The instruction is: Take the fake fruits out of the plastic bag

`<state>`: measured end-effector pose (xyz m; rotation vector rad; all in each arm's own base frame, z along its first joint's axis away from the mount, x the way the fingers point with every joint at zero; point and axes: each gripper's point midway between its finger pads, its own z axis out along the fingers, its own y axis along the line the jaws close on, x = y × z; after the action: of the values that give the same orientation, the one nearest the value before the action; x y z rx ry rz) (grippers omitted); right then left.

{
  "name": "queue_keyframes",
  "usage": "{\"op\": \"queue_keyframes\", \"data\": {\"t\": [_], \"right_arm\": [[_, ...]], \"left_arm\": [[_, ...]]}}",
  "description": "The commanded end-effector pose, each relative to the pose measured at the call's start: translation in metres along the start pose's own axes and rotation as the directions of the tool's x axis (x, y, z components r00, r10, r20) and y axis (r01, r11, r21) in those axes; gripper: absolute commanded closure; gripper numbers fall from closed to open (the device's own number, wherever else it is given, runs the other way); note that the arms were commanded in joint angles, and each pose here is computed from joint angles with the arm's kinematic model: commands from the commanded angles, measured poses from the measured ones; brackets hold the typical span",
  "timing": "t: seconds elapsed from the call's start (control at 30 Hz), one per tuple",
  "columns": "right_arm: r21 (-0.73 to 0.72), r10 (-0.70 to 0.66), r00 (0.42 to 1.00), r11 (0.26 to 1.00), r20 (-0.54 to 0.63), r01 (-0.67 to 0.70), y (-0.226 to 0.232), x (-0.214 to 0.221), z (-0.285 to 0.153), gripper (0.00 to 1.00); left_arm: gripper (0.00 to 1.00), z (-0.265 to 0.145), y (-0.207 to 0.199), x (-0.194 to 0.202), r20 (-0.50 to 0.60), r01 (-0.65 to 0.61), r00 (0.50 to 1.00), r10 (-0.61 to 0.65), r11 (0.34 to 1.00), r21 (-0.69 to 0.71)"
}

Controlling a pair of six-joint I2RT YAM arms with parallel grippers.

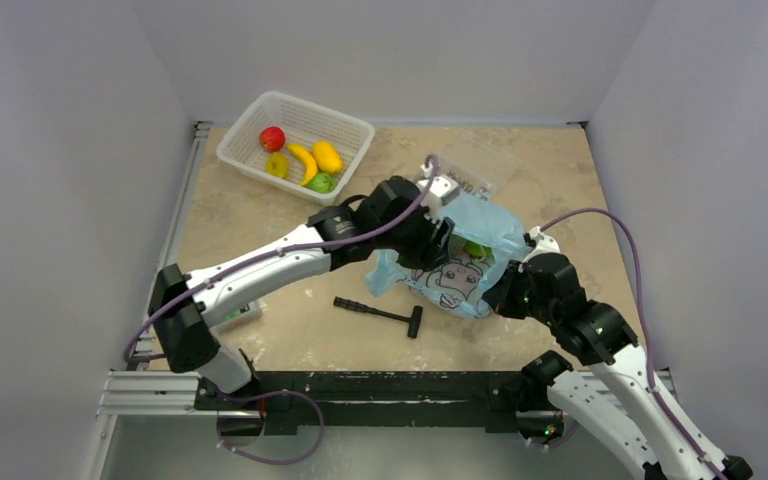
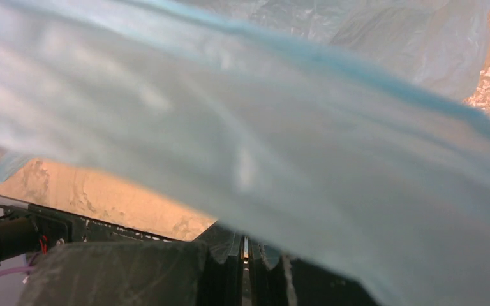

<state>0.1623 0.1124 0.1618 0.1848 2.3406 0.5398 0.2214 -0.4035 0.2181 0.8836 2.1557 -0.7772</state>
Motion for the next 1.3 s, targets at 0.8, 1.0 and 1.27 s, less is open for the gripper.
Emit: {"op": "queue_keyframes", "data": {"t": [0.8,1.0,1.27], "right_arm": [[-0.015,-0.01,0.999,1.0,0.043,0.01,0.003,-0.008,-0.001,1.0],[-0.021,-0.009,0.999,1.0,0.052,0.01,0.003,-0.01,-0.003,1.0],[-0.027,-0.012,0.999,1.0,0.044,0.014,0.005,-0.008,-0.002,1.0]], "left_arm": [[0.98,-0.127,0.389,-0.094,0.821,0.876,0.275,-0.5,0.482,0.0],[0.85,-0.097,0.455,-0.086,0.82,0.907,0.343,-0.459,0.387,-0.163],[0.3,-0.087,0.488,-0.05,0.757,0.885,0.46,-0.463,0.307,-0.35]]}}
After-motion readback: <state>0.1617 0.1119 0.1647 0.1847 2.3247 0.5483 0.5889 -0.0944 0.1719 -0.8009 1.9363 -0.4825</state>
